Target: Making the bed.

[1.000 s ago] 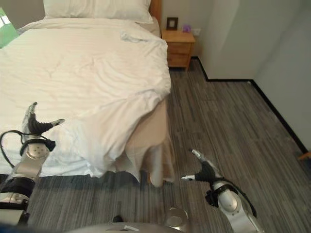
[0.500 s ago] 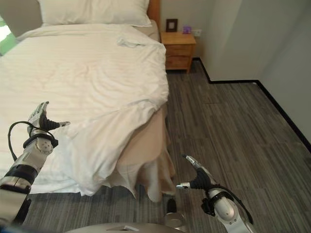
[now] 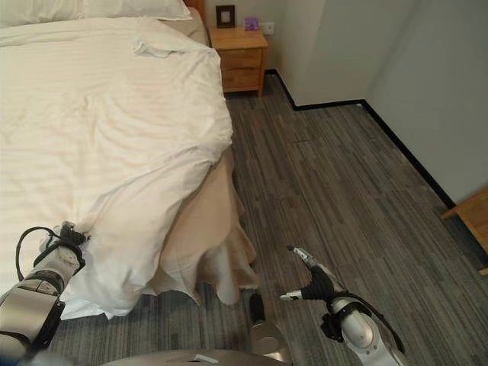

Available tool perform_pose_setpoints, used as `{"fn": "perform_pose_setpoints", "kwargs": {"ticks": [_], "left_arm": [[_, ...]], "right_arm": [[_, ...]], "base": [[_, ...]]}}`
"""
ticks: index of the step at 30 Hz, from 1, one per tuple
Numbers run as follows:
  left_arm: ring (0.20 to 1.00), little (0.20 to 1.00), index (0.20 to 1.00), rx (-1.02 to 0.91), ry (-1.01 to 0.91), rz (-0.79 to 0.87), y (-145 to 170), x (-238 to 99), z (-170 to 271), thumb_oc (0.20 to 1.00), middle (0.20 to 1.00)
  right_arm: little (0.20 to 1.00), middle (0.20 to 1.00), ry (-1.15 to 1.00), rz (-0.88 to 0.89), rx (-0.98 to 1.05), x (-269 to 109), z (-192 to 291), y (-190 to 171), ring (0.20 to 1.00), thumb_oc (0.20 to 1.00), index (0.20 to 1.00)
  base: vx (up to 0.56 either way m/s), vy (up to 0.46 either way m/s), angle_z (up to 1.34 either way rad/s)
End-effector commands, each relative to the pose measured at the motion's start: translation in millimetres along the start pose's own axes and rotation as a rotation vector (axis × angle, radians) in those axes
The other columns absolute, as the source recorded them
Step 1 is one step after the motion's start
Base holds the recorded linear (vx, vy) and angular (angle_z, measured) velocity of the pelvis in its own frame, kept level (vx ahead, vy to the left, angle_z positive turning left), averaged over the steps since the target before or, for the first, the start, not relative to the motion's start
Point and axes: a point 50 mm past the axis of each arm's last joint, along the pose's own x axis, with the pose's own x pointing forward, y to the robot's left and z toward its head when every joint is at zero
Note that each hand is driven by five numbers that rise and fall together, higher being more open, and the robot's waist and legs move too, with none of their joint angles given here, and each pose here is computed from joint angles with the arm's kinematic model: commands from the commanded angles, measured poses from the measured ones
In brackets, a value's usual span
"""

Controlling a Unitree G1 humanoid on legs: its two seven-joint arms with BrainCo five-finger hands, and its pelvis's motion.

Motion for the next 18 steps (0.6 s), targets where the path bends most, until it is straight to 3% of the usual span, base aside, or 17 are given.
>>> {"fn": "perform_pose_setpoints", "kwargs": {"ticks": [1, 4, 7, 8, 10, 11, 14, 17, 18], "left_arm": [[0.2, 0.2, 0.2, -0.119, -0.053, -0.017, 3, 3, 23, 0.2, 0.2], [0.2, 0.2, 0.2, -0.321, -0.353, -0.046, -24, -21, 119, 0.2, 0.2], [0.2, 0.2, 0.2, -0.54, -0.692, -0.231, -59, -84, 187, 0.2, 0.2], [0.2, 0.2, 0.2, -0.539, -0.691, -0.23, -58, -84, 187, 0.2, 0.2], [0.2, 0.2, 0.2, -0.577, -0.858, -0.403, -79, -126, 203, 0.2, 0.2], [0.2, 0.2, 0.2, -0.586, -0.987, -0.571, -91, -161, 214, 0.2, 0.2], [0.2, 0.2, 0.2, -0.576, -1.075, -0.713, -99, -188, 221, 0.2, 0.2], [0.2, 0.2, 0.2, -0.535, -1.189, -0.95, -115, -230, 232, 0.2, 0.2], [0.2, 0.2, 0.2, -0.476, -1.21, -1.134, -133, -256, 234, 0.2, 0.2]], "right_arm": [[1.0, 1.0, -0.09, -0.045, 0.007, 7, 16, -11, 1.0, 1.0, 1.0], [1.0, 1.0, -0.065, -0.048, -0.016, 15, 13, -6, 1.0, 1.0, 1.0], [1.0, 1.0, 0.006, -0.077, -0.017, 31, 2, -1, 1.0, 1.0, 1.0], [1.0, 1.0, 0.005, -0.077, -0.016, 31, 2, 0, 1.0, 1.0, 1.0], [1.0, 1.0, 0.076, -0.081, -0.025, 43, -10, 6, 1.0, 1.0, 1.0], [1.0, 1.0, 0.177, -0.051, -0.039, 53, -26, 20, 1.0, 1.0, 1.0], [1.0, 1.0, 0.279, -0.008, -0.06, 55, -43, 37, 1.0, 1.0, 1.0], [1.0, 1.0, 0.466, 0.081, -0.042, 42, -72, 68, 1.0, 1.0, 1.0], [1.0, 1.0, 0.59, 0.126, -0.015, 29, -89, 82, 1.0, 1.0, 1.0]], "base": [[0.03, -0.011, -0.07], [0.0, -0.035, 0.2], [0.0, -0.025, 0.26], [-0.01, -0.007, 0.3], [-0.02, -0.007, 0.26], [-0.04, -0.007, 0.12], [-0.01, 0.002, 0.04], [0.0, 0.0, 0.0], [0.0, 0.0, 0.0]]}}
